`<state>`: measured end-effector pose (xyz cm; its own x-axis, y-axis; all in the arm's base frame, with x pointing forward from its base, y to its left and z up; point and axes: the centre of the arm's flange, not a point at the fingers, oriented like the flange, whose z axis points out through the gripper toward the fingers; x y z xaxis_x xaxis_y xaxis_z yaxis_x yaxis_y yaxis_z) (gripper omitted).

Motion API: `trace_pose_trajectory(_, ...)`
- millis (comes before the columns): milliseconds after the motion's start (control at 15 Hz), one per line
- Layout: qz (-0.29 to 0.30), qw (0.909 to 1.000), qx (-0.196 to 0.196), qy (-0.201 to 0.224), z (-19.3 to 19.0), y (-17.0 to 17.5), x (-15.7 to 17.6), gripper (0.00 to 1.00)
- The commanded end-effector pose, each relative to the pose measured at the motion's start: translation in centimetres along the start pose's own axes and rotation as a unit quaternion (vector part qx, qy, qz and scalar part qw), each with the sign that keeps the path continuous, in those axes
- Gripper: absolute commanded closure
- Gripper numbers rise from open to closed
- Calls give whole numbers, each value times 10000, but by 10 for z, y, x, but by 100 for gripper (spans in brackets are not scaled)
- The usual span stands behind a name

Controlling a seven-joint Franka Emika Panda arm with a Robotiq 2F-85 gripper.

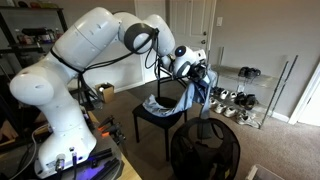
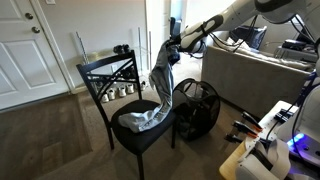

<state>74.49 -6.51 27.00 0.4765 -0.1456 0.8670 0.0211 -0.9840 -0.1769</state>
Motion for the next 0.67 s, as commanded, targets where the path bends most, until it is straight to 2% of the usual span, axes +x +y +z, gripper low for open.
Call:
trace_pose_trajectory(0, 413, 9955, 652, 549, -67, -12, -32, 98)
trace_pose_trajectory(267, 528, 9845, 1204, 1158, -88, -12, -1, 98)
trace_pose_trajectory(467, 795, 9784, 1125, 1542, -105, 10, 17, 98)
trace_pose_trajectory(600, 871, 9730, 1384, 1628, -112, 28, 23, 98)
